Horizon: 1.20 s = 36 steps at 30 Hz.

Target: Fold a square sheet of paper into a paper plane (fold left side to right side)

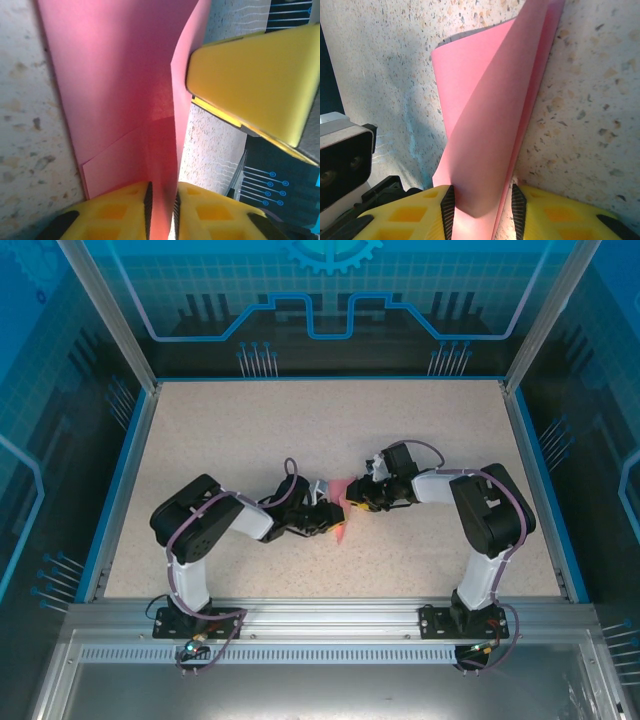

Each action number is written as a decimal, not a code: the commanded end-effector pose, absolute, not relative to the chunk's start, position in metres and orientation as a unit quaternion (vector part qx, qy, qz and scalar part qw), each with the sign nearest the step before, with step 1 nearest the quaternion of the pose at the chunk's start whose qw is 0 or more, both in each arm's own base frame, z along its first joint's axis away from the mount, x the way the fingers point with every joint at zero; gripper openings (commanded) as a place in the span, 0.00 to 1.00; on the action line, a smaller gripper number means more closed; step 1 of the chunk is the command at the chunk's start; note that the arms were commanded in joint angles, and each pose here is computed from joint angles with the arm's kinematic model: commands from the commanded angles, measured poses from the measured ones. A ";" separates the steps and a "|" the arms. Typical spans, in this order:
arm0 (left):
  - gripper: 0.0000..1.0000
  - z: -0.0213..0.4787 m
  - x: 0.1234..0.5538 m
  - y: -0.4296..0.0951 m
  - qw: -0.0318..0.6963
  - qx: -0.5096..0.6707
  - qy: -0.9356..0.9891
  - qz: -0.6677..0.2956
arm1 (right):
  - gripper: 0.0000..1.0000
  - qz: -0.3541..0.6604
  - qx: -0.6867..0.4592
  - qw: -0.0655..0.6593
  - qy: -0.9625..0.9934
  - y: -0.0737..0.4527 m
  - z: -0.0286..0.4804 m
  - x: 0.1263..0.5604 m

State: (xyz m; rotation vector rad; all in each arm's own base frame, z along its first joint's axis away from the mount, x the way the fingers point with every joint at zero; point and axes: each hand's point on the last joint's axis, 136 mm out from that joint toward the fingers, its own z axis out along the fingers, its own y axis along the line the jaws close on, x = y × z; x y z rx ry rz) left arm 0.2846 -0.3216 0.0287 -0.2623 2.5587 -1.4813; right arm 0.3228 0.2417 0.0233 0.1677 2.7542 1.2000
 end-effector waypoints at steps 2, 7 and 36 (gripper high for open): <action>0.26 0.044 0.289 -0.317 0.101 -0.081 0.856 -0.500 | 0.38 0.375 0.055 0.039 0.925 0.246 -0.002 0.310; 0.36 0.048 0.292 -0.306 0.110 -0.089 0.860 -0.491 | 0.38 0.374 0.054 0.038 0.925 0.246 -0.002 0.309; 0.31 0.042 0.328 -0.313 0.100 -0.095 0.855 -0.500 | 0.38 0.377 0.050 0.038 0.924 0.246 0.001 0.307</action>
